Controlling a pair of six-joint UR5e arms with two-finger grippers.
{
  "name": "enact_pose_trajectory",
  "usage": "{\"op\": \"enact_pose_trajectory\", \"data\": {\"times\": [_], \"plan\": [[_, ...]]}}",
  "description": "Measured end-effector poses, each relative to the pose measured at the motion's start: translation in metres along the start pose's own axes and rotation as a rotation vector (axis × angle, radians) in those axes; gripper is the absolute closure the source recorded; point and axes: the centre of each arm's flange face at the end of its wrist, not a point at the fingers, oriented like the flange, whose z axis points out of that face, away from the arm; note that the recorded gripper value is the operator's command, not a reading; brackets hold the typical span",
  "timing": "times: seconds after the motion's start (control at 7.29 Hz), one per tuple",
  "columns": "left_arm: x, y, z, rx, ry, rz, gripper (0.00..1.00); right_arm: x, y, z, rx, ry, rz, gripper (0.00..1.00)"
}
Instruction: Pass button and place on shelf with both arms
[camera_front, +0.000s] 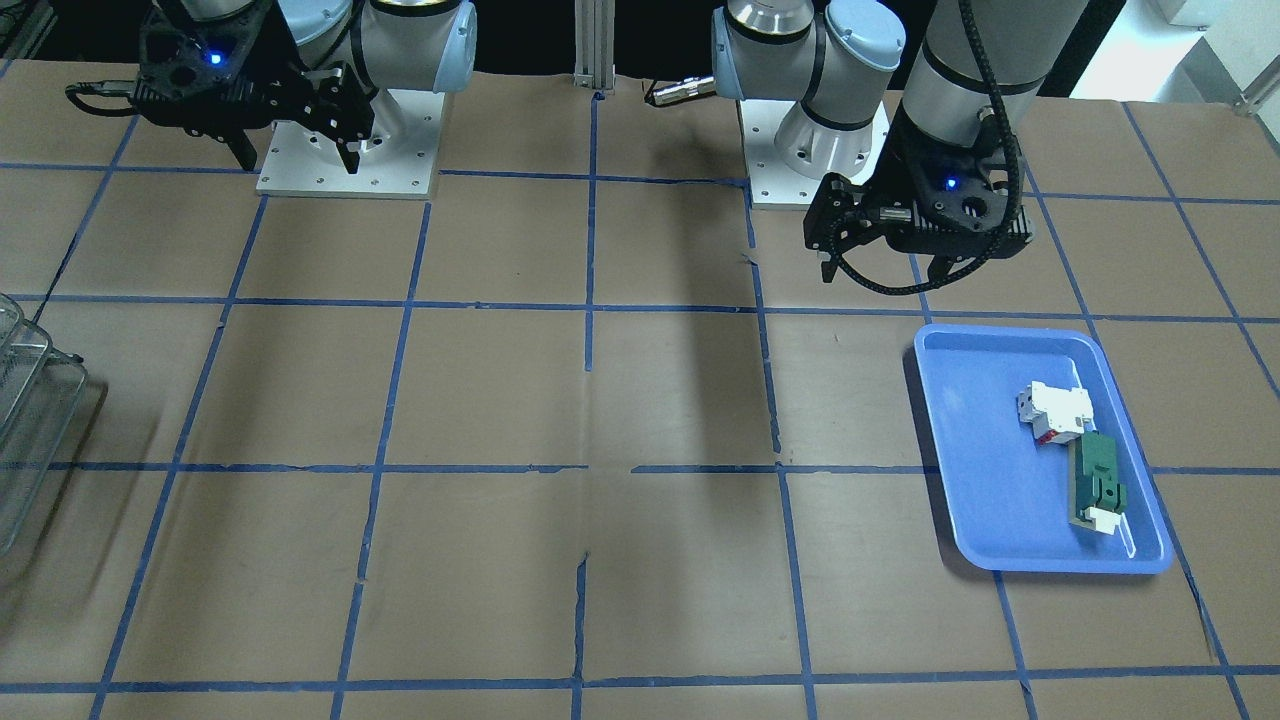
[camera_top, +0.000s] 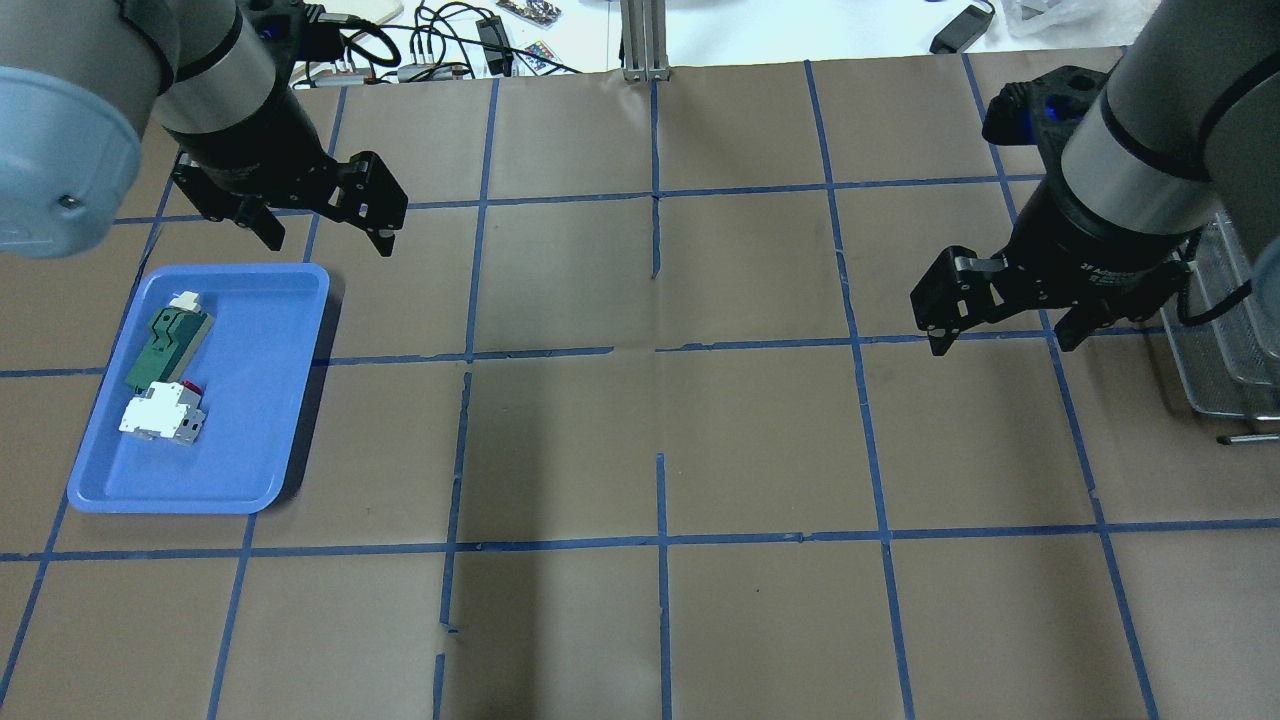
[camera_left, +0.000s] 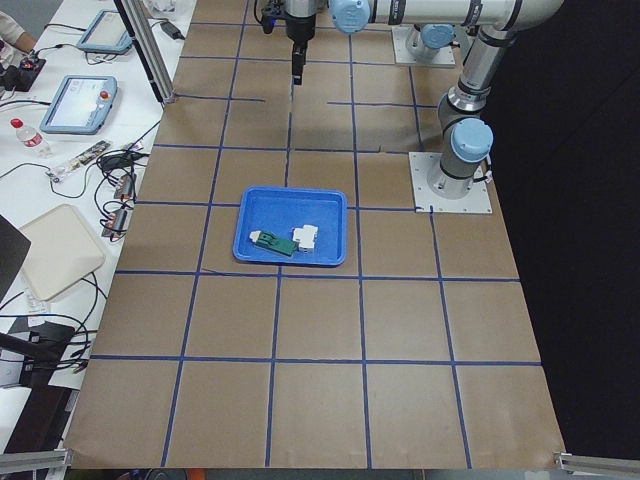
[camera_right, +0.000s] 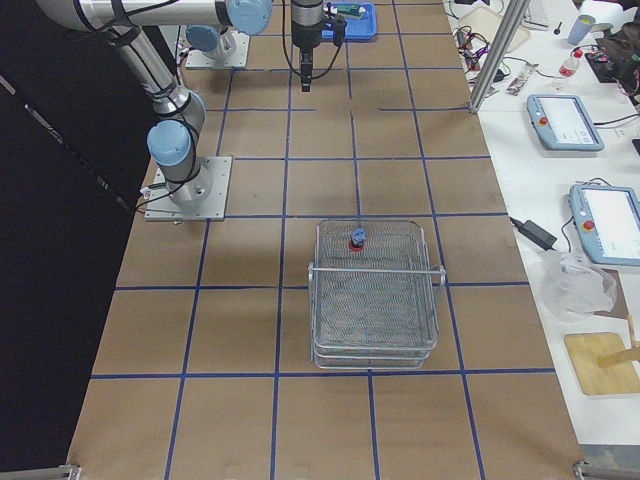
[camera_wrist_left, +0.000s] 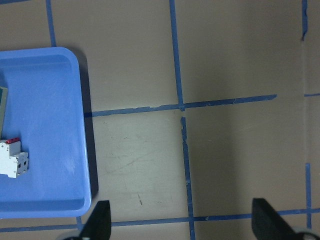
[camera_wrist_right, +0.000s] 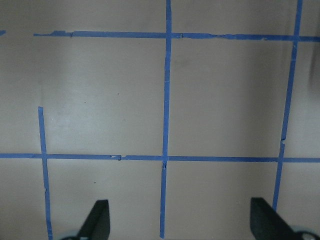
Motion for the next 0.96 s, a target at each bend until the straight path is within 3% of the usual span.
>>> {"op": "enact_pose_trajectory", "data": {"times": [0.55,0.96], "plan": [[0.0,0.0,0.0,0.0,0.001,0.002,0.0,-0.009,0.002,0.0,-0.004,-0.06,0.099,0.0],[0.0,0.0,0.001,-0.001,0.001,0.002,0.0,-0.012,0.004,0.002,-0.005,-0.035,0.077,0.0]]}}
